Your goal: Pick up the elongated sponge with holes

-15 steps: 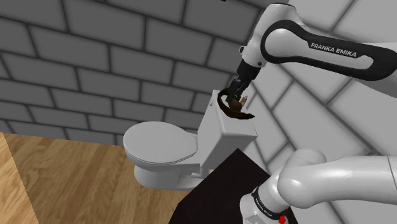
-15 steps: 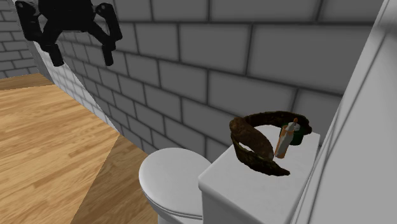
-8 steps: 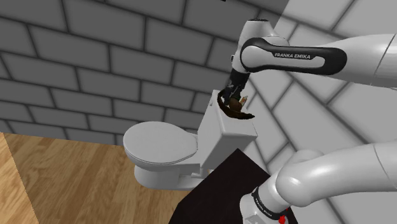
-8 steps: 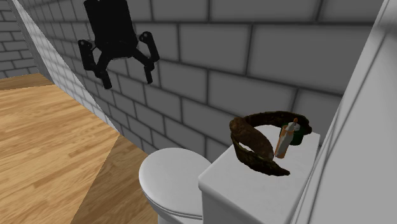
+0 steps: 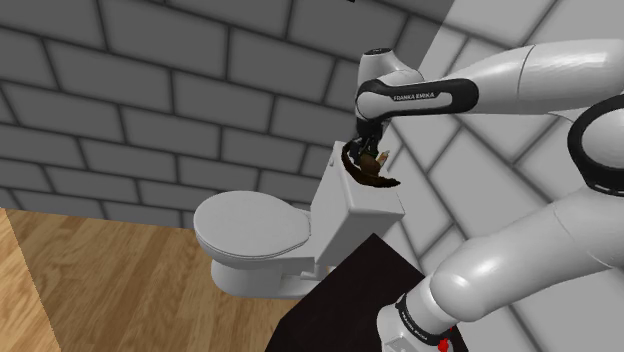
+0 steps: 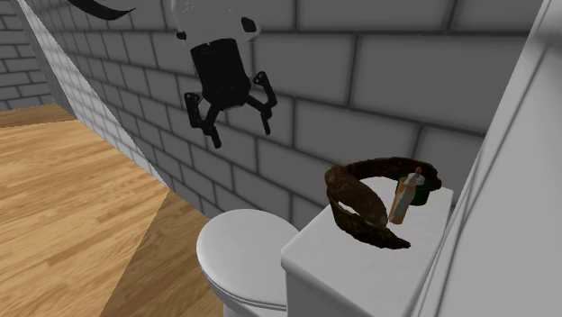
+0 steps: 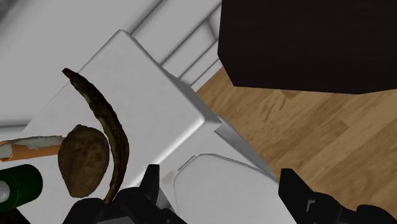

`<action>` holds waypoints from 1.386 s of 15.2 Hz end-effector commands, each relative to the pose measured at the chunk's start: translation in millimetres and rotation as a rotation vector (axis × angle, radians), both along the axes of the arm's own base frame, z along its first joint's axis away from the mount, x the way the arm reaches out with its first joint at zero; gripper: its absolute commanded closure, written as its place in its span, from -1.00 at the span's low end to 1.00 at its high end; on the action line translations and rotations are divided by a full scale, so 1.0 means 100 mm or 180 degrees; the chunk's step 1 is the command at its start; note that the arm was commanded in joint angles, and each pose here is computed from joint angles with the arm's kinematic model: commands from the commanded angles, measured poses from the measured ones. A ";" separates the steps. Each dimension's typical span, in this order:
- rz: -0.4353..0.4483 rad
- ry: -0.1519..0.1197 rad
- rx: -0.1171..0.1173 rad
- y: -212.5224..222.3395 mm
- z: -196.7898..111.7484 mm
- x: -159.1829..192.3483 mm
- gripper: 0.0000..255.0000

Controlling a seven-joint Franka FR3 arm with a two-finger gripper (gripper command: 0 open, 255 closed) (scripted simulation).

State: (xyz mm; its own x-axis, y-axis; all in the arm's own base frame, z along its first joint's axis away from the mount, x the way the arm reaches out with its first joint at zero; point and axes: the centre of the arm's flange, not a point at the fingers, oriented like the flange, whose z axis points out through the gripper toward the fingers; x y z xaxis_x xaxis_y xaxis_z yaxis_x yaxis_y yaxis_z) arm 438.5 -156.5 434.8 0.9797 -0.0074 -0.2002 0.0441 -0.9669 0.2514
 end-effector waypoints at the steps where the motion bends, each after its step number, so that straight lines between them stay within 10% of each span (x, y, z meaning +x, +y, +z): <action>1: -0.0021 0.0093 -0.0125 -0.18 -0.18 0.12 -1.00; 15: -0.0194 0.0717 -0.0952 -1.58 -1.03 0.67 -1.00; 21: -0.0194 0.0717 -0.0953 -1.58 -1.34 0.67 -1.00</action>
